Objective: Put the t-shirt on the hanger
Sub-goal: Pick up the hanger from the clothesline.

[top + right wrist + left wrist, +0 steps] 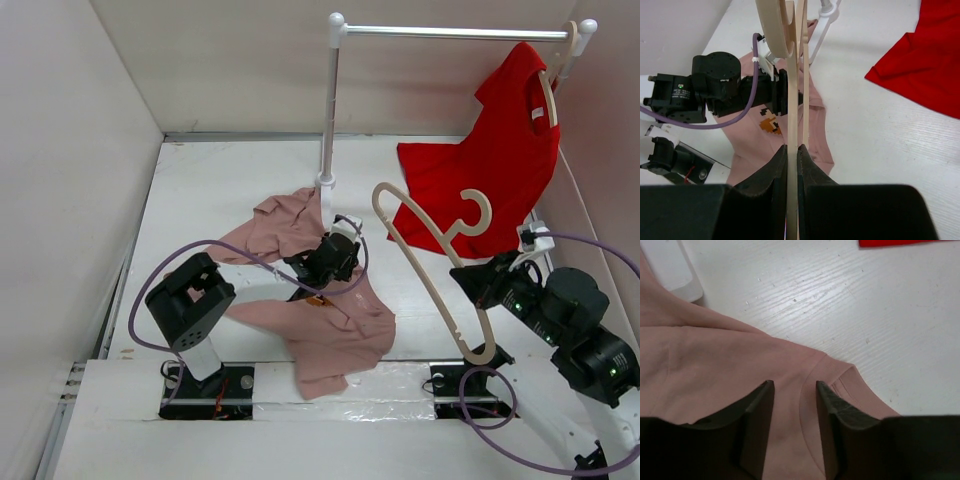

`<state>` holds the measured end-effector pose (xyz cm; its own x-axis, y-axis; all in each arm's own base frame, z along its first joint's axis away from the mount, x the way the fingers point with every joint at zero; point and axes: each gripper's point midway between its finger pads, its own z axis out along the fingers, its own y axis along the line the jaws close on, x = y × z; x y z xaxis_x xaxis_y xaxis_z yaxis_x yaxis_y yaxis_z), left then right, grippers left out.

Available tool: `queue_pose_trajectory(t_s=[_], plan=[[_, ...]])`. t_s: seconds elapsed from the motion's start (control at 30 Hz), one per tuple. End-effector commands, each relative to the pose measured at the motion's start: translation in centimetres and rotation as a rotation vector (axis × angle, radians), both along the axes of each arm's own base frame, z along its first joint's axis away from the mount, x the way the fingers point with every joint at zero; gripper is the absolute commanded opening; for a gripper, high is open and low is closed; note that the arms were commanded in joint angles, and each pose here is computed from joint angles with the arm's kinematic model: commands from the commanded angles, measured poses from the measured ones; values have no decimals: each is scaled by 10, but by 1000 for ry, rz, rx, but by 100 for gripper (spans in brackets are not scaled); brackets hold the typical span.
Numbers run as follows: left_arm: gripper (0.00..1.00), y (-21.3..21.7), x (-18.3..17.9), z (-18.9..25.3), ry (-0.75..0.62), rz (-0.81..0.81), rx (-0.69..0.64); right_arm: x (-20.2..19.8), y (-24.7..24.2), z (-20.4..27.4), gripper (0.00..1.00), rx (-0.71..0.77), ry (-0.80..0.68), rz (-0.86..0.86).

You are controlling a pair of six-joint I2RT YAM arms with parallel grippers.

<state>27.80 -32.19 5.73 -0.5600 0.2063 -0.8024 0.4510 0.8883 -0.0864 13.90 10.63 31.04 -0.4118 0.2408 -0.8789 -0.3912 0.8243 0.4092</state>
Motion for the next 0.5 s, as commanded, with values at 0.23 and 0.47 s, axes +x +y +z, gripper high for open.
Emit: queue_pose_trajectory(t_s=[0.23, 0.47], plan=[[40, -12, -25, 5, 42, -139, -46, -7, 1, -5, 0, 9, -13, 22], [25, -13, -13, -3, 24, -105, -4, -9, 10, -12, 0, 10, 13, 74]])
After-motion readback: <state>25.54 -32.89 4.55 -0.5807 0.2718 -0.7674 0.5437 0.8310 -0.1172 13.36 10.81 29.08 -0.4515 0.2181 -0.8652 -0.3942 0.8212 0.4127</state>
